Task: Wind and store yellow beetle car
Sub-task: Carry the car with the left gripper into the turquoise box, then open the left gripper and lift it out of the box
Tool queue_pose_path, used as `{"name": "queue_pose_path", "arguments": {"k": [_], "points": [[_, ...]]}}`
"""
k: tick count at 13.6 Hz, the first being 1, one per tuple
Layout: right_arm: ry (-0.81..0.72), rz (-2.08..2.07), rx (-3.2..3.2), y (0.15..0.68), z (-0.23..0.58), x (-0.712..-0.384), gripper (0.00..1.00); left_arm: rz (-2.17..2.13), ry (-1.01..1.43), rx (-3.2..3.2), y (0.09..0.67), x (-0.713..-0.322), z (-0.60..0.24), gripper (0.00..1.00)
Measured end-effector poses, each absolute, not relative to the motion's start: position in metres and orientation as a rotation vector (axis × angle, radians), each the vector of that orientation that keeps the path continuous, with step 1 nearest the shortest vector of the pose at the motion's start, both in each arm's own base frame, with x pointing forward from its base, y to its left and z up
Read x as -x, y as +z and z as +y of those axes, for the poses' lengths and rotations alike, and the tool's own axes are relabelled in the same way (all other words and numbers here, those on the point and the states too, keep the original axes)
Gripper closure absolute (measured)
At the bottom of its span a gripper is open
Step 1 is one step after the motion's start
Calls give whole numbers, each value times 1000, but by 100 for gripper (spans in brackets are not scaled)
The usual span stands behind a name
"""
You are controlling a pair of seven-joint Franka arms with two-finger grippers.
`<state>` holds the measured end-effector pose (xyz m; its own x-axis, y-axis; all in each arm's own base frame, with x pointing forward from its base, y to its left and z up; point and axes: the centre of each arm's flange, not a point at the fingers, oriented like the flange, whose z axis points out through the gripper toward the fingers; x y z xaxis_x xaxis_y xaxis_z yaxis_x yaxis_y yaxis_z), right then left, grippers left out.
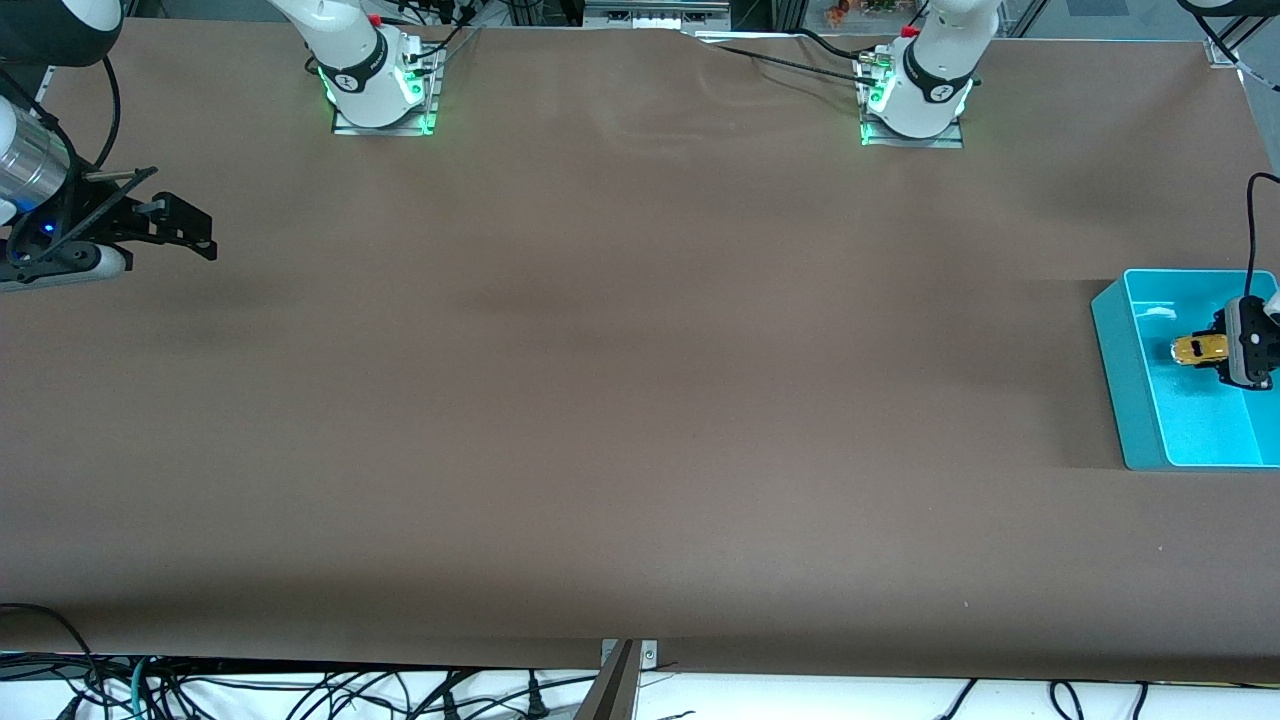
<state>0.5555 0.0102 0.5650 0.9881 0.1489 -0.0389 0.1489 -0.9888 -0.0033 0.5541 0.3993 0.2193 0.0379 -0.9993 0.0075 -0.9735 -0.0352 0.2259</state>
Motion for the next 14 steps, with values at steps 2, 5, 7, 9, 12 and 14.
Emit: {"name": "queue_pose_path", "arguments": {"k": [2,5,7,9,12,14], "points": [[61,-234,3132,565,10,-555,0,-2073,-221,-2113,217,-557,396,25],[61,-235,3132,565,10,-555,0,-2101,-217,-2101,229,-564,398,0],[61,-234,3132,565,10,-555,0,-2080,-230,-2089,249,-568,400,0],[61,-235,3132,565,10,-555,0,-2042,-244,-2079,279,-574,400,0],[61,-235,3132,565,10,-555,0,-1929,-293,-2114,329,-595,365,0],[62,-235,3132,565,10,-556,0,-1859,-353,-2155,358,-620,310,0]]}}
